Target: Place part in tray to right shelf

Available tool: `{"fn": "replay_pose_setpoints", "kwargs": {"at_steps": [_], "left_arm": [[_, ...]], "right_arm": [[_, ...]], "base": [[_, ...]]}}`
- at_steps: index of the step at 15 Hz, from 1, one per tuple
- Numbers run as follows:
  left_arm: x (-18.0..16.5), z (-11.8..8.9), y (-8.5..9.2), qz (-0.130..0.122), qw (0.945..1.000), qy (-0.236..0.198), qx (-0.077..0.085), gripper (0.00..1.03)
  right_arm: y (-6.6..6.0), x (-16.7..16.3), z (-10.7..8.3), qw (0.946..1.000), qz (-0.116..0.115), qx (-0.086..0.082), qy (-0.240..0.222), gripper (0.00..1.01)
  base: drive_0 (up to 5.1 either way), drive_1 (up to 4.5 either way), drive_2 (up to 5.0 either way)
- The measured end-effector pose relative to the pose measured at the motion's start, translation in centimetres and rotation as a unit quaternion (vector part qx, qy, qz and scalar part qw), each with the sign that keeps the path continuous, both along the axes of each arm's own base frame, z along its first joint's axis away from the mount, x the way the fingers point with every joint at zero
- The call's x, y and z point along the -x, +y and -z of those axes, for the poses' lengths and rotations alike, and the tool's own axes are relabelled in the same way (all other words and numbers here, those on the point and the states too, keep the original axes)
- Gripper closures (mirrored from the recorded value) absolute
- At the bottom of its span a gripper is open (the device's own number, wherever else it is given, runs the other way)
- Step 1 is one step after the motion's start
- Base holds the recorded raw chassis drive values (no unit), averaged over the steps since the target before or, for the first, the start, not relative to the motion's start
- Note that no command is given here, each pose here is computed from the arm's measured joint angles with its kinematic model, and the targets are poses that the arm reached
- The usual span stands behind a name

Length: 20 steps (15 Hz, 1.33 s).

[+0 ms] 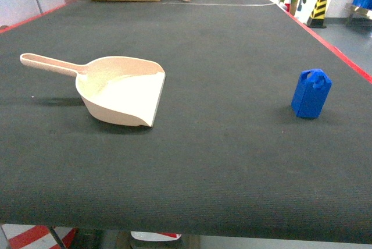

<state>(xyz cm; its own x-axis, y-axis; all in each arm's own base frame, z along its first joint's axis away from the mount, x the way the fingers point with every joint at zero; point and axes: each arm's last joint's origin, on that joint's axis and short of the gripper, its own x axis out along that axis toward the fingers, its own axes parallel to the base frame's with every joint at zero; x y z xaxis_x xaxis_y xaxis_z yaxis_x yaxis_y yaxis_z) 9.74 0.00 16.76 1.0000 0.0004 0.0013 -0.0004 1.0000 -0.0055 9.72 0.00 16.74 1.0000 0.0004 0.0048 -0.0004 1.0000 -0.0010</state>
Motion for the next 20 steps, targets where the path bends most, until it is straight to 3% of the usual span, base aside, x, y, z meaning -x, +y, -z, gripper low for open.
{"fn": "replay_pose_setpoints", "kwargs": {"at_steps": [17, 18, 19, 20], "left_arm": [[0.0, 0.0, 0.0, 0.000, 1.0000, 0.000, 0.000, 0.05], [-0.2, 0.0, -0.3, -0.049, 0.9982, 0.006, -0.033, 0.05], [-0.6, -0.3, -0.4, -0.057, 0.9974, 0.019, -0.040, 0.05], [-1.3, -1.3, -0.2, -0.074, 0.9964, 0.021, -0.036, 0.05]], "right_arm": [[0.0, 0.0, 0.0, 1.0000, 0.000, 0.000, 0.000, 0.03], [0.0, 0.0, 0.0, 1.0000, 0.000, 0.000, 0.000, 0.03], [0.0, 0.0, 0.0, 1.0000, 0.000, 0.000, 0.000, 0.03], [0.0, 0.0, 0.0, 1.0000, 0.000, 0.000, 0.000, 0.03]], "base": [[0.0, 0.00, 0.0], [0.0, 0.00, 0.0], [0.0, 0.00, 0.0], [0.0, 0.00, 0.0]]}}
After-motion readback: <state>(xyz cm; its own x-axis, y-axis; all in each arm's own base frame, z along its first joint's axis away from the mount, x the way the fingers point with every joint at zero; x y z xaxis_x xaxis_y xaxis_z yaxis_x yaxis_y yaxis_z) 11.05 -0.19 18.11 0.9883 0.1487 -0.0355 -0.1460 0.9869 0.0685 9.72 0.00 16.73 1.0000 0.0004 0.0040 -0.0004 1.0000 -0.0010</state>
